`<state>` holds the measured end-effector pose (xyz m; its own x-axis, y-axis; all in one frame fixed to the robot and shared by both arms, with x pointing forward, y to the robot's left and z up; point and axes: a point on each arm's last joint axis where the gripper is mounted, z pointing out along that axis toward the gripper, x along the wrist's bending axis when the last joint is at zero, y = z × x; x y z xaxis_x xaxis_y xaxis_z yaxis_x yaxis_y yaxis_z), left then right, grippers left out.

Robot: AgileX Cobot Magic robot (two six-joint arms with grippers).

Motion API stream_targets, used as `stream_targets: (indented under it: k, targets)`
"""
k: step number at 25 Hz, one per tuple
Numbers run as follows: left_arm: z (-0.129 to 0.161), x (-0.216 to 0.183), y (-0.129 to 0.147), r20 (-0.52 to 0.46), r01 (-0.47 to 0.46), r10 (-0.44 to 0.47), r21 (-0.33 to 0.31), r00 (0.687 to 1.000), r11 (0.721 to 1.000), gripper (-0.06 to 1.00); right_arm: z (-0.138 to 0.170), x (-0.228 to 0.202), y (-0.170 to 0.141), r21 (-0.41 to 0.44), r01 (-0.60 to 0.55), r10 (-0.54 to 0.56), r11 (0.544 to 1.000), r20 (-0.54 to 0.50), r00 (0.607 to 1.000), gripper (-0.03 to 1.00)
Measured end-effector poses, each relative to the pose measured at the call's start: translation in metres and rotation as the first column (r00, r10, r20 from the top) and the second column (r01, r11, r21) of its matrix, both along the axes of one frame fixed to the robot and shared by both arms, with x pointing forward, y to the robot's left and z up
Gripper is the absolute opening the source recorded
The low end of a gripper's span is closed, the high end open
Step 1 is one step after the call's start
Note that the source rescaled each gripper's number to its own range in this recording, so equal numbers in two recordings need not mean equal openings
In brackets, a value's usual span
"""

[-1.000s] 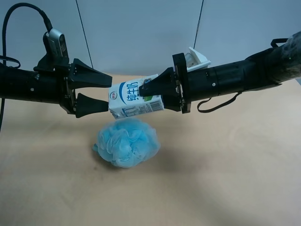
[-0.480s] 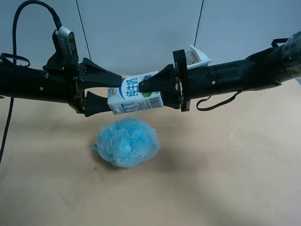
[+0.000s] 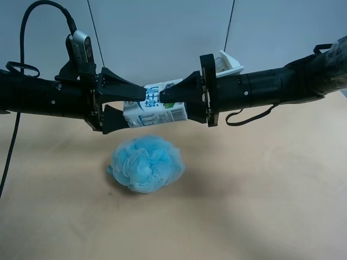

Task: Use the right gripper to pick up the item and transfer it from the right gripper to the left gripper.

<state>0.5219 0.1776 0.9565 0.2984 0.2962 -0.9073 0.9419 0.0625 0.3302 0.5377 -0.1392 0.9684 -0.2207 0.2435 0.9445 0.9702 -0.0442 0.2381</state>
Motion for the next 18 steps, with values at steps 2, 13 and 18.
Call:
stream_targets:
  k: [2, 13, 18]
  targets:
    - [0.0003, 0.0003, 0.0, -0.003, -0.004, 0.004, -0.003, 1.0, 1.0, 0.64, 0.0004, -0.0001, 0.0001, 0.005, -0.001, 0.001, 1.0, -0.001, 1.0, 0.0]
    - [0.0009, 0.0041, 0.0001, -0.03, -0.052, 0.051, -0.028, 0.998, 0.998, 0.23, 0.0031, 0.0004, 0.0005, 0.032, 0.006, -0.006, 0.999, -0.003, 1.0, 0.0]
    - [0.0014, 0.0042, 0.0, -0.037, -0.055, 0.054, -0.033, 0.998, 0.998, 0.19, 0.0031, 0.0005, 0.0005, 0.032, 0.006, -0.006, 0.999, 0.0, 1.0, 0.0]
